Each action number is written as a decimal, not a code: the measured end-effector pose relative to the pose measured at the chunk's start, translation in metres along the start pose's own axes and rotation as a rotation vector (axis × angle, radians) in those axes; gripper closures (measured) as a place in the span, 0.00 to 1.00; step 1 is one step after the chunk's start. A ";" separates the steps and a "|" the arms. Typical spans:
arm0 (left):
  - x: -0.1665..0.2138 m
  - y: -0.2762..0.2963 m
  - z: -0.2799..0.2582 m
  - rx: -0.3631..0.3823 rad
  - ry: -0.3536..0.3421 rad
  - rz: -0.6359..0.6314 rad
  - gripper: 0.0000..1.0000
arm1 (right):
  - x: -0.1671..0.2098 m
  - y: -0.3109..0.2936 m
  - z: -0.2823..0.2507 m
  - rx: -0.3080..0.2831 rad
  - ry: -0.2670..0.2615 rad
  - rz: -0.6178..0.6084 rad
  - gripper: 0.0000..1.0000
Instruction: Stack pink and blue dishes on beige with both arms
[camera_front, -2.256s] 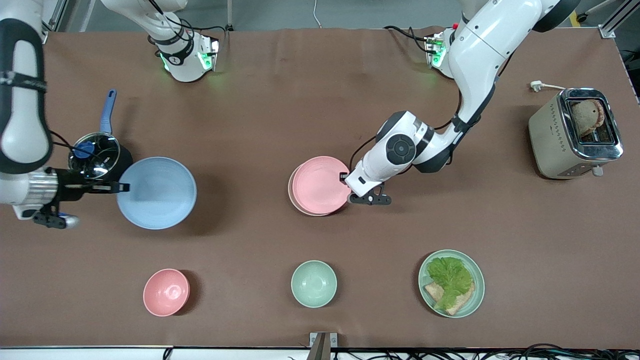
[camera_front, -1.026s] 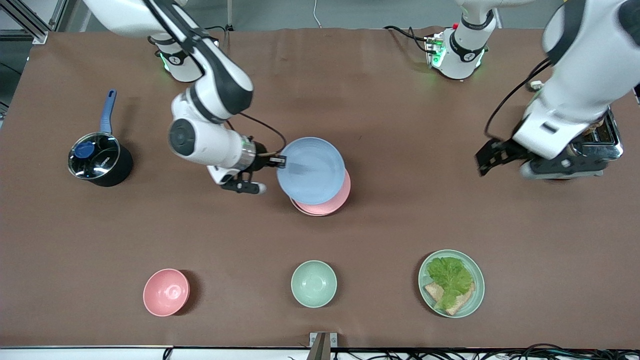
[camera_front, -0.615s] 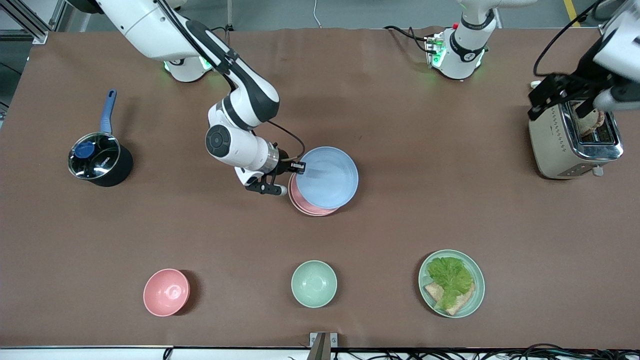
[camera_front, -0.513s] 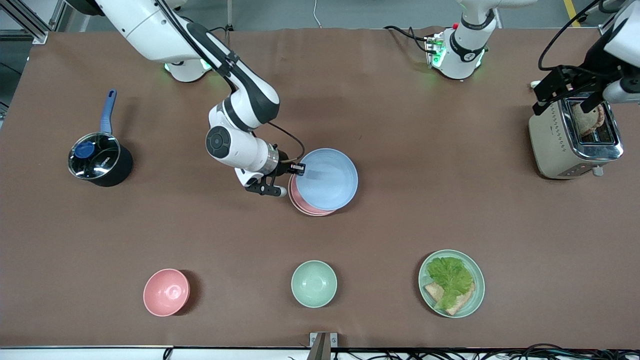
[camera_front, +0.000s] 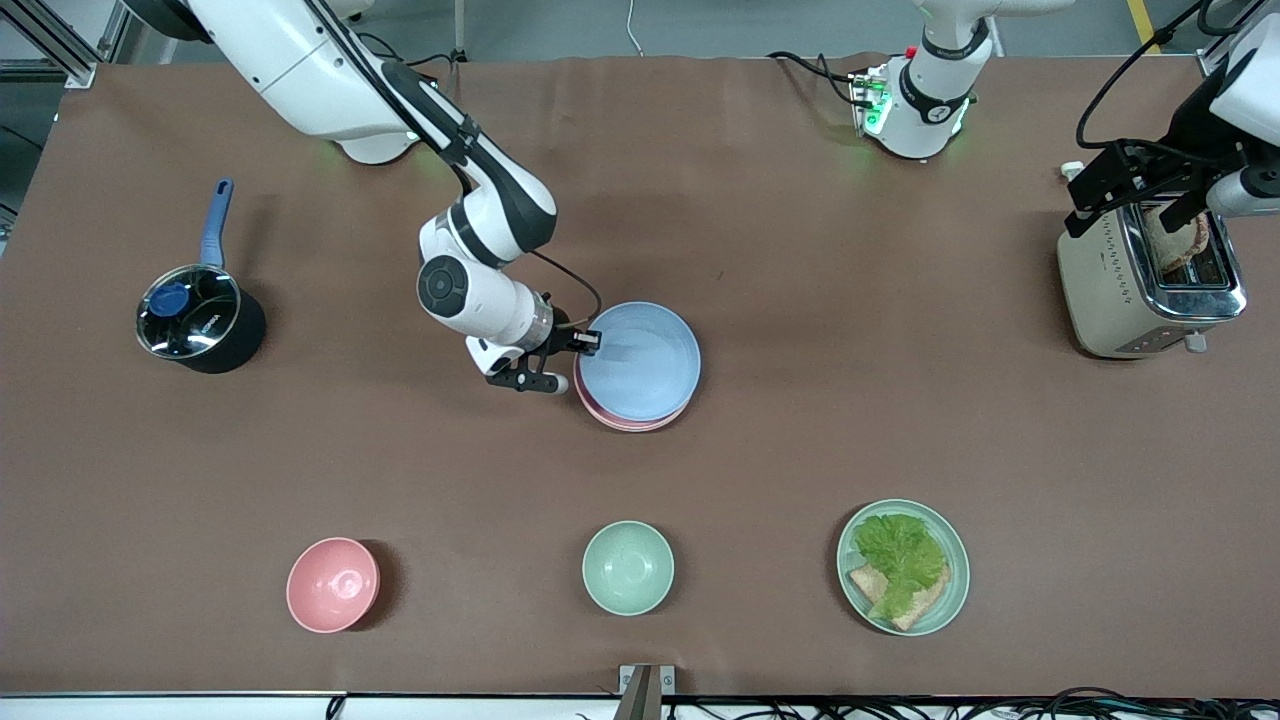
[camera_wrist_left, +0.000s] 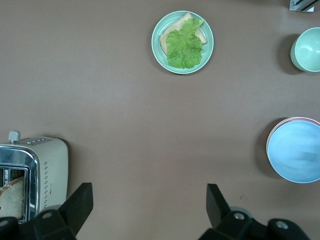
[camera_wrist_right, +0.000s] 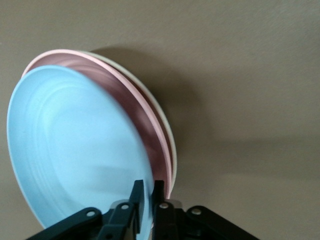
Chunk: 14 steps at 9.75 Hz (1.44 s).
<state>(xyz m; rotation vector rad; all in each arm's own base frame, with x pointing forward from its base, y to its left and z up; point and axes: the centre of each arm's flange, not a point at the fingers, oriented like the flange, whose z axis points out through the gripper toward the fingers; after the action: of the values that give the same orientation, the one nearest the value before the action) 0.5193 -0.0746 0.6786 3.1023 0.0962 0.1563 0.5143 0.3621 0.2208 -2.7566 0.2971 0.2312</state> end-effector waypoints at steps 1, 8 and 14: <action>0.001 -0.003 0.000 -0.002 -0.002 -0.005 0.00 | 0.004 0.003 -0.005 0.000 0.001 0.004 0.63; 0.001 -0.001 0.002 -0.002 -0.008 0.009 0.00 | 0.035 0.039 -0.286 -0.190 0.159 0.005 0.00; 0.003 -0.004 0.005 0.008 -0.025 0.080 0.00 | 0.047 0.189 -0.496 -0.282 0.264 0.059 0.00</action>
<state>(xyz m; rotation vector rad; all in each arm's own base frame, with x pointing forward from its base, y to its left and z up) 0.5227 -0.0707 0.6743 3.1162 -0.0276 0.1193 0.5755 -0.0008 0.6069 -3.0633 0.4448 -0.0851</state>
